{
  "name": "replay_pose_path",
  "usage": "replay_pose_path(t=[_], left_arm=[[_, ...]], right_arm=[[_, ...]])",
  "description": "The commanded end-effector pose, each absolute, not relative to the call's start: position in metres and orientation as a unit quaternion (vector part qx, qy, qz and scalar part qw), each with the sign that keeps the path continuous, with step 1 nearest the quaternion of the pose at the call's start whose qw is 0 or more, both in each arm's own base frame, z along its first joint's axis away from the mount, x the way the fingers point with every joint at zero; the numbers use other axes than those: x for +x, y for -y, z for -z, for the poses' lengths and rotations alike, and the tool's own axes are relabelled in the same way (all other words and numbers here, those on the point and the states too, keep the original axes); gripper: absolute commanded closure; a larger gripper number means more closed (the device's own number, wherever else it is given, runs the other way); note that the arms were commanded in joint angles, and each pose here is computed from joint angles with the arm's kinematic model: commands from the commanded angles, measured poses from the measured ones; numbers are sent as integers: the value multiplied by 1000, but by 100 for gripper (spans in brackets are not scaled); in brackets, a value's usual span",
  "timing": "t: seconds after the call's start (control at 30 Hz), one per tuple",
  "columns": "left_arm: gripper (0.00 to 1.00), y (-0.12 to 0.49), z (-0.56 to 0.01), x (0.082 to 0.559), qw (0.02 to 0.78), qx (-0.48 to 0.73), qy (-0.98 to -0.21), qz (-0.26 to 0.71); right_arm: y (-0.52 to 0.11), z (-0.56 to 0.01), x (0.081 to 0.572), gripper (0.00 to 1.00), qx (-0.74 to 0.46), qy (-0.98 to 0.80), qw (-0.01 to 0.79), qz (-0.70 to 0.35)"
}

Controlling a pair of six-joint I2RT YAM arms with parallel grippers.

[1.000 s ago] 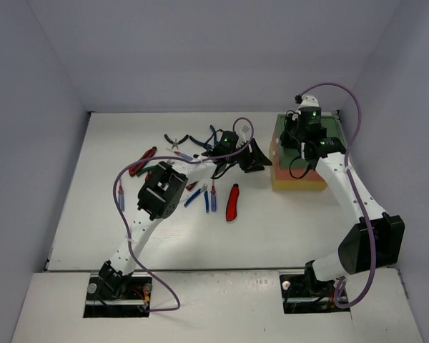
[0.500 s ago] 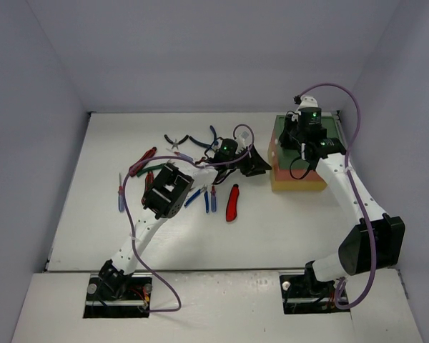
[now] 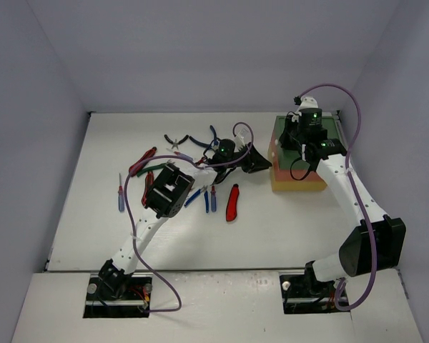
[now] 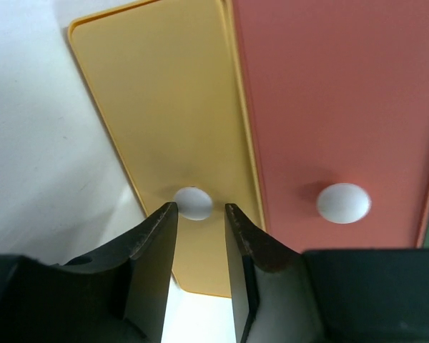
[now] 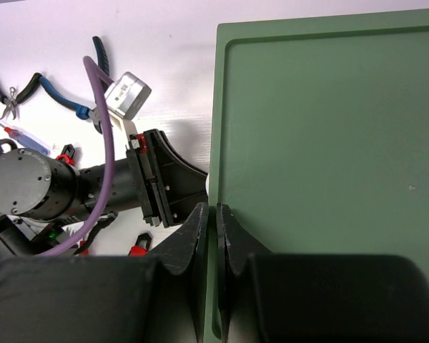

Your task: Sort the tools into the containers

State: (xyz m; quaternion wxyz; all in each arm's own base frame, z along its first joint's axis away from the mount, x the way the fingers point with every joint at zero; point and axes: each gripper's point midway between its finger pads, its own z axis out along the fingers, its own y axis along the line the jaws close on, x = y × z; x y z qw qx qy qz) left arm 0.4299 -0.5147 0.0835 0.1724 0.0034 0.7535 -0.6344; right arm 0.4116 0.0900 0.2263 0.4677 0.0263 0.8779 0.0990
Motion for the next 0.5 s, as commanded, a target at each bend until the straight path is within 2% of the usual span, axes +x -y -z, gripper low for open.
replay_pose_path(t=[0.0,0.47], left_arm=[[71,527,-158,427,215,53,-684,695],[71,528,-164,430,218,41,-659,719]], right_arm=[[-100,-239,402,100,7,-871,474,-126],[-102,-236,401,100,2,-873,470,-128]])
